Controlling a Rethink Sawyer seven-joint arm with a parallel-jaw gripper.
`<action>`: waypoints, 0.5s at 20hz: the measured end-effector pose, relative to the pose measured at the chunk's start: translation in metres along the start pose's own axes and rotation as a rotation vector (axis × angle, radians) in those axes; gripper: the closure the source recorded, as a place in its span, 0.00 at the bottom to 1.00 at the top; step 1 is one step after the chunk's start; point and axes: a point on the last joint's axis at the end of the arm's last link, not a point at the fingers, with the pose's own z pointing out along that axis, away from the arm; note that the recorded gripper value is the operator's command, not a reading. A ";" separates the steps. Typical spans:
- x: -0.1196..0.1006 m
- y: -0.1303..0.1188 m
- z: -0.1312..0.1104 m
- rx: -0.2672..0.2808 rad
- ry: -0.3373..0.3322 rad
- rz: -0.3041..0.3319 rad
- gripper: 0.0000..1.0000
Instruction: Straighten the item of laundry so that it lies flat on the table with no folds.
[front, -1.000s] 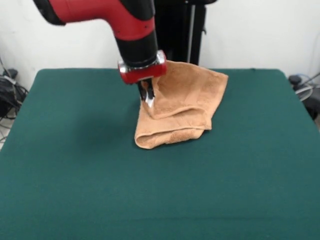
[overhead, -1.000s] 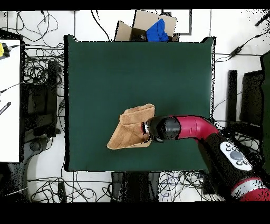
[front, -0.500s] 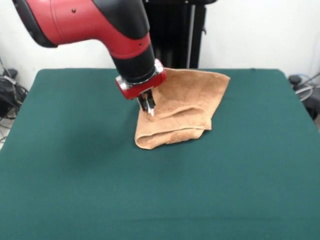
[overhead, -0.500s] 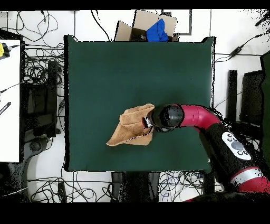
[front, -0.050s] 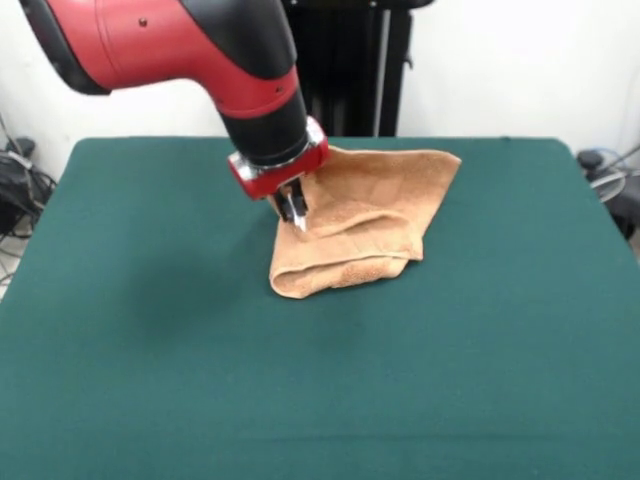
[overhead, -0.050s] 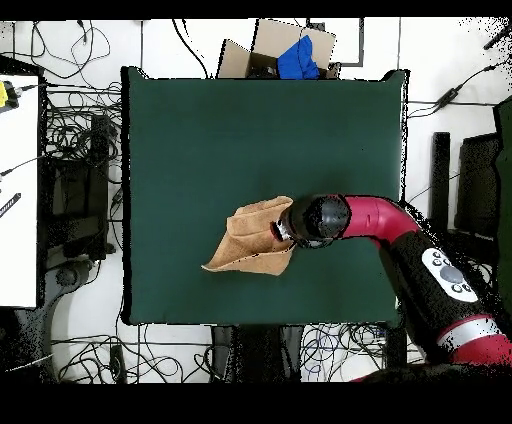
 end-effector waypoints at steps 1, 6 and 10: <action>0.006 0.003 -0.003 0.006 0.011 -0.003 1.00; 0.039 0.017 -0.013 0.029 0.066 0.003 1.00; 0.062 0.027 -0.015 0.041 0.093 0.018 1.00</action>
